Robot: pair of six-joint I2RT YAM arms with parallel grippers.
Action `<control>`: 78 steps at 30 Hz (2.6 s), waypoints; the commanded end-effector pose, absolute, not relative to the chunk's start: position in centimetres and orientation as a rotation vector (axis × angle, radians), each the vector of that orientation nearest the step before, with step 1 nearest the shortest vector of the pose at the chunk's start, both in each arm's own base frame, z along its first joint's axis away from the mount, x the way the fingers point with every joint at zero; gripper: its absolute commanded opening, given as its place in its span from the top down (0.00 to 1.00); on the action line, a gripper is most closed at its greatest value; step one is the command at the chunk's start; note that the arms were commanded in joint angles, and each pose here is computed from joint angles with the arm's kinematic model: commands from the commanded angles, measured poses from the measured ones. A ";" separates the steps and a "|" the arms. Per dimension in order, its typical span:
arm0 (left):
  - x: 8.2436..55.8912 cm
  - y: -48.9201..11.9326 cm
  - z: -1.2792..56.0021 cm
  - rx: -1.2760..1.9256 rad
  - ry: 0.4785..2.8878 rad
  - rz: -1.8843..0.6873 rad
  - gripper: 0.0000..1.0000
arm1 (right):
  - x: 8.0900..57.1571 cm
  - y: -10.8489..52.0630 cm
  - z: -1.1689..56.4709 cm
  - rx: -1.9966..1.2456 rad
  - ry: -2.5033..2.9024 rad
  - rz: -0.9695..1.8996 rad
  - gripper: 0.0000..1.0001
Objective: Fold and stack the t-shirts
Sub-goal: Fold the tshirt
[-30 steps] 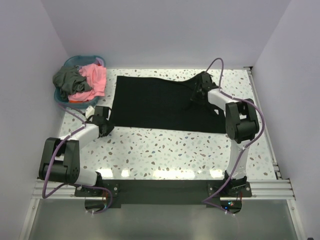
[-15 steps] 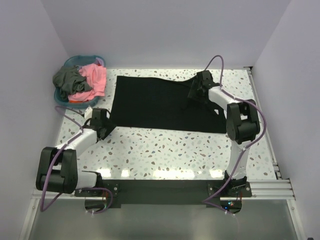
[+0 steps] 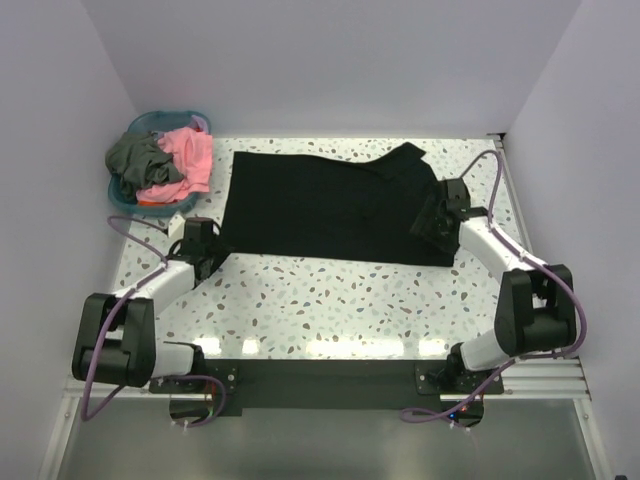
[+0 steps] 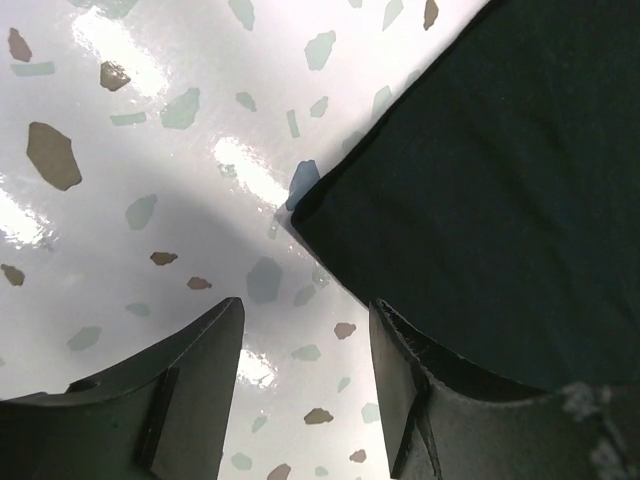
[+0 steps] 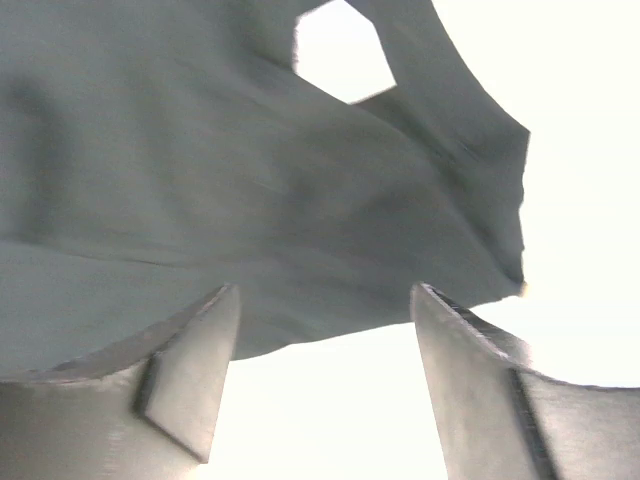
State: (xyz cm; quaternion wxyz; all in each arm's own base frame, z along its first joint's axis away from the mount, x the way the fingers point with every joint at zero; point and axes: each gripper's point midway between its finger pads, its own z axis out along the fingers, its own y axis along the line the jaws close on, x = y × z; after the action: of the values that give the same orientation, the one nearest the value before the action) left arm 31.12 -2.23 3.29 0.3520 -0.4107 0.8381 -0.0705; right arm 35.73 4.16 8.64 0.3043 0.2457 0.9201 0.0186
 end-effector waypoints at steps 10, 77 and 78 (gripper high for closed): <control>33.9 -1.2 1.7 -1.137 2.076 -0.146 0.44 | 31.8 0.3 5.4 0.871 2.447 -0.029 0.21; 51.4 -1.1 13.0 -0.675 2.097 0.027 0.52 | 57.0 3.4 15.7 0.392 2.198 0.271 0.55; 52.1 -1.1 12.8 -0.670 2.096 0.031 0.53 | 57.9 3.2 12.9 0.394 2.241 0.246 0.55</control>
State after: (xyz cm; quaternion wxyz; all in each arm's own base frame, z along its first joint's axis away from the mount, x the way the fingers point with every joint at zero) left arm 49.06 -1.48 10.77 0.4181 -0.2956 0.8590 0.0027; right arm 54.36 3.34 12.32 0.3794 0.1891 0.8998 0.1033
